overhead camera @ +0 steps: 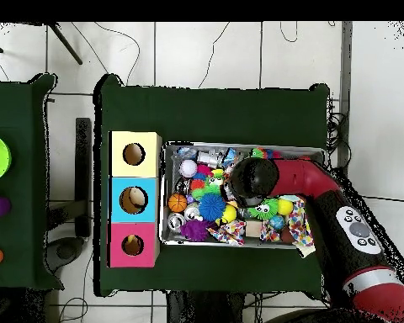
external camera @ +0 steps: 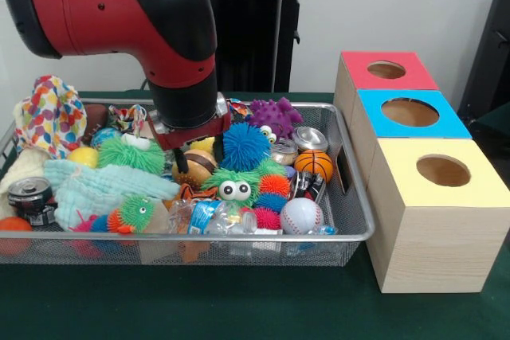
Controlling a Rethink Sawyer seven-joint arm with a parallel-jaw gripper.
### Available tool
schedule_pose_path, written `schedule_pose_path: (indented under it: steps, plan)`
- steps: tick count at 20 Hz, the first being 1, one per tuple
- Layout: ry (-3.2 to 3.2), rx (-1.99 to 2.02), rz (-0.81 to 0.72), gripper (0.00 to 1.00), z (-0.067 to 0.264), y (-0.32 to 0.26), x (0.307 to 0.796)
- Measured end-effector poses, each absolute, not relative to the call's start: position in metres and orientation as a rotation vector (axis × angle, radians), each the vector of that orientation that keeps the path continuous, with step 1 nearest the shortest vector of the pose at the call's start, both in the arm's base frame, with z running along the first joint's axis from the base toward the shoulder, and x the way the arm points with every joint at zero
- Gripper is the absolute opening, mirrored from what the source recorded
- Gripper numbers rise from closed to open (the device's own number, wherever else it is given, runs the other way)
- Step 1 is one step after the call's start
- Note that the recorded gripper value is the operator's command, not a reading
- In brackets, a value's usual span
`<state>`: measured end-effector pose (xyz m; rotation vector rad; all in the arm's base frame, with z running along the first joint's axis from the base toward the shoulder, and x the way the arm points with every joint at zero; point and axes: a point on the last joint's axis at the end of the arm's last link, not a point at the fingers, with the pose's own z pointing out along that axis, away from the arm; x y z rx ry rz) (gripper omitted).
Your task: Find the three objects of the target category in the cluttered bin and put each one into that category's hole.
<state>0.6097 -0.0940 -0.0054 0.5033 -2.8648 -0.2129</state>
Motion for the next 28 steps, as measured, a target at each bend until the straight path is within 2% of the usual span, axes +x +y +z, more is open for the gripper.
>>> schedule_pose_path:
  steps: [13, 28]
  plan:
    - [-2.972, 0.527, -0.253, 1.00, -0.012, -0.083, 0.627]
    - [-3.006, 0.579, -0.244, 1.00, -0.002, -0.071, 0.642]
